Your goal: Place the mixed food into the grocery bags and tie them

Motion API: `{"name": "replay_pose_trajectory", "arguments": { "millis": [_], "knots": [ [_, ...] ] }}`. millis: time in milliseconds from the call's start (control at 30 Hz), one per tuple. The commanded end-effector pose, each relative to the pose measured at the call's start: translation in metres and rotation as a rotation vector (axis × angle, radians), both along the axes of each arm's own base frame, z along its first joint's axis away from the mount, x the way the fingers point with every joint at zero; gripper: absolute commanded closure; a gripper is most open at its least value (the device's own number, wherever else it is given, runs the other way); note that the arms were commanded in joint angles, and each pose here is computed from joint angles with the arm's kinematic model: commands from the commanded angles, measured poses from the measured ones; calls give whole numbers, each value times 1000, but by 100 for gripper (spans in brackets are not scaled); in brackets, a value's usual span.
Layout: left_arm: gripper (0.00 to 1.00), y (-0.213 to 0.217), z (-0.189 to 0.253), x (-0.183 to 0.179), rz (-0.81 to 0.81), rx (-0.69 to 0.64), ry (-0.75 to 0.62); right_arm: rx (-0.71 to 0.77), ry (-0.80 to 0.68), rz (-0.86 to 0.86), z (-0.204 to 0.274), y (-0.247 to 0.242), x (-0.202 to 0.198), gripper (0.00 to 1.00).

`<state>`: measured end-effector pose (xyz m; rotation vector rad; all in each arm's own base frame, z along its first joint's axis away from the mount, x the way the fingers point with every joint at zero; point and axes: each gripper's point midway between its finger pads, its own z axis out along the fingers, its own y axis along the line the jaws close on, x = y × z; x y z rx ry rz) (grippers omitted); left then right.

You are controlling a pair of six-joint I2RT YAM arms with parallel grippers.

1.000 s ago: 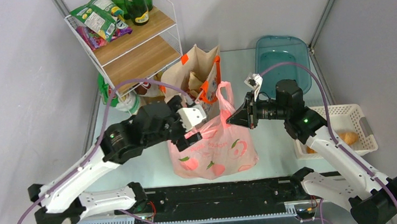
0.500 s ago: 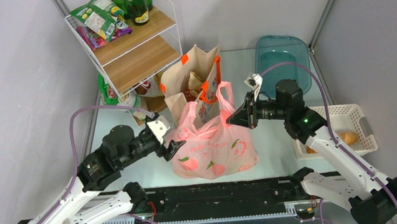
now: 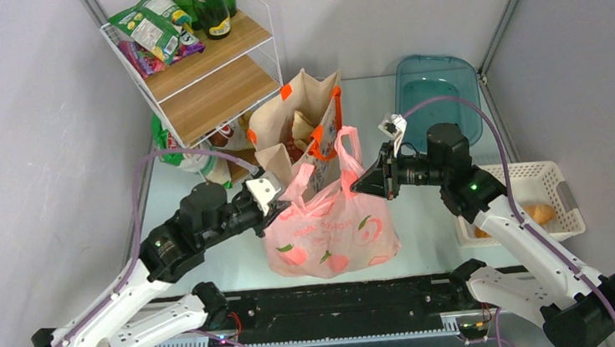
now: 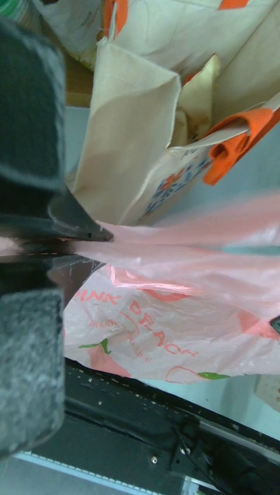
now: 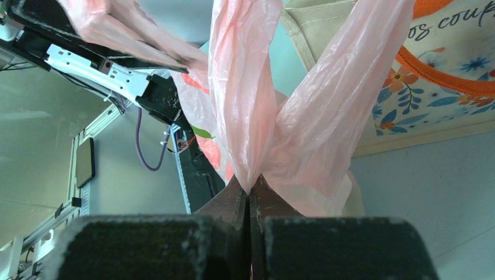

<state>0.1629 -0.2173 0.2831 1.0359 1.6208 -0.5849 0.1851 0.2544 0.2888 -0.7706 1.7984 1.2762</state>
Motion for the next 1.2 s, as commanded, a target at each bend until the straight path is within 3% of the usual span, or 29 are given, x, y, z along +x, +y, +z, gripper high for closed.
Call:
{"name": "replay_pose_trajectory", "arguments": {
  "millis": [0, 67, 367, 567, 767, 1167],
  "knots": [
    [95, -4, 27, 4, -8, -56, -45, 40, -68, 6, 26, 1, -2, 100],
    [99, -11, 32, -4, -78, -58, -62, 39, -63, 2, 25, 1, -1, 100],
    [100, -34, 29, -14, -237, 39, -30, 24, -55, -31, 22, 0, 2, 100],
    [100, -36, 7, 1, -185, 253, -24, -9, -29, -87, 17, -1, 11, 100],
    [100, -33, 1, 9, -158, 437, -135, -27, -19, -120, 15, 0, 17, 100],
    [100, -39, 0, 6, -185, 526, -203, -37, -50, -69, 16, 15, 8, 100]
  ]
}}
